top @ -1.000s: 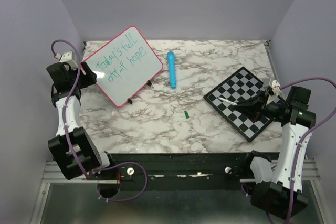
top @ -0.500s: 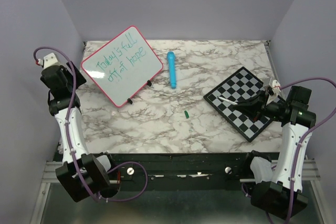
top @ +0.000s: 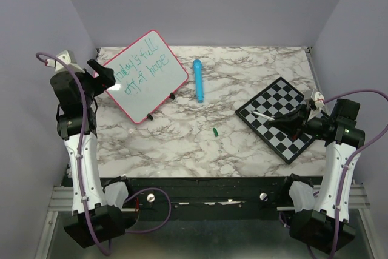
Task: Write a sentence on the whiteboard
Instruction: Pick up the pen cap from the center of the board.
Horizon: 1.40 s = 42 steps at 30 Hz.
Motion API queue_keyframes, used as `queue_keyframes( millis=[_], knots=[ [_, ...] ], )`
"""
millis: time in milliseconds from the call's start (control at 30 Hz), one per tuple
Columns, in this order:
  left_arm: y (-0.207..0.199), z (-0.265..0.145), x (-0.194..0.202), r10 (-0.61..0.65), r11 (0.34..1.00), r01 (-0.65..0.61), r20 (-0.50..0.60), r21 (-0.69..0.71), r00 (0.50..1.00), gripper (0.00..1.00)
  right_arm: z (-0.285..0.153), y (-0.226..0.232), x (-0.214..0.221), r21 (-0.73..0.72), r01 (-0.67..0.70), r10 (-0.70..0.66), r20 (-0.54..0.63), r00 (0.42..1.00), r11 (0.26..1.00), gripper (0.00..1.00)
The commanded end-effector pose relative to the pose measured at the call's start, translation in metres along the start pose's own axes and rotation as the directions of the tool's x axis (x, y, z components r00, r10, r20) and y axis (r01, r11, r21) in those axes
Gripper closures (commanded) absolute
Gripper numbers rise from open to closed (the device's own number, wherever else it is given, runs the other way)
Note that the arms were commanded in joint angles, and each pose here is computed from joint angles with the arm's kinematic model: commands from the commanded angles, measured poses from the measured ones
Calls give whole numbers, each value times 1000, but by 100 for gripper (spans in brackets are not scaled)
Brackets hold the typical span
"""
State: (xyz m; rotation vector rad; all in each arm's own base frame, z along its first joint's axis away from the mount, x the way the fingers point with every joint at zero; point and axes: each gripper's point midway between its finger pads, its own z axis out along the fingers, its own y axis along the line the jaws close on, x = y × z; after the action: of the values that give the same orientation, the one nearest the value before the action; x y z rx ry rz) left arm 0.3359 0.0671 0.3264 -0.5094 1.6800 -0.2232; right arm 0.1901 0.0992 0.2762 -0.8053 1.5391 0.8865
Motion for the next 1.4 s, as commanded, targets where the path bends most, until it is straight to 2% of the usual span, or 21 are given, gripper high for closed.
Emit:
queue_keyframes(
  millis=[0, 100, 233, 333, 400, 433, 467, 533, 700, 900, 1133, 1300, 1367],
  knots=[
    [-65, -21, 10, 47, 977, -23, -106, 210, 993, 1, 3, 9, -12, -64, 8, -3, 73, 997, 998, 99],
    [-91, -29, 27, 109, 957, -57, -170, 286, 979, 1, 3, 6, -10, -57, 3, 1, 65, 998, 998, 100],
    [-138, -51, 71, 228, 902, -107, -253, 418, 940, 1, 4, -1, -5, -43, -3, 5, 51, 999, 999, 100],
    [-151, -58, 100, 296, 886, -150, -286, 439, 911, 2, 4, -7, -1, -29, -17, 18, 38, 999, 999, 99],
    [-172, -71, 132, 371, 847, -174, -323, 503, 871, 3, 4, -11, 2, -18, -36, 36, 28, 999, 999, 100],
    [-171, -70, 143, 391, 850, -198, -332, 489, 858, 3, 4, -13, 3, -13, -33, 33, 24, 999, 999, 99],
    [-184, -81, 159, 429, 820, -201, -342, 536, 836, 3, 4, -15, 4, -10, -41, 41, 21, 999, 999, 100],
    [-185, -80, 177, 450, 822, -221, -359, 526, 818, 3, 3, -18, 6, 1, -38, 38, 13, 999, 999, 100],
    [-205, -88, 205, 394, 822, -136, -380, 553, 837, 3, 3, -26, 13, 26, -61, 61, -4, 998, 998, 99],
    [-197, -83, 240, 236, 892, 11, -485, 453, 842, 1, 3, -35, 17, 43, -76, 77, -19, 997, 996, 100],
    [-192, -91, 277, 234, 879, 74, -562, 471, 793, 1, 3, -42, 24, 59, -102, 103, -31, 994, 993, 99],
    [-185, -90, 286, 273, 872, 42, -556, 488, 785, 1, 3, -46, 27, 67, -110, 113, -38, 993, 992, 99],
    [-183, -94, 292, 303, 863, 33, -568, 505, 765, 1, 3, -47, 28, 71, -112, 115, -40, 993, 991, 100]
  ],
)
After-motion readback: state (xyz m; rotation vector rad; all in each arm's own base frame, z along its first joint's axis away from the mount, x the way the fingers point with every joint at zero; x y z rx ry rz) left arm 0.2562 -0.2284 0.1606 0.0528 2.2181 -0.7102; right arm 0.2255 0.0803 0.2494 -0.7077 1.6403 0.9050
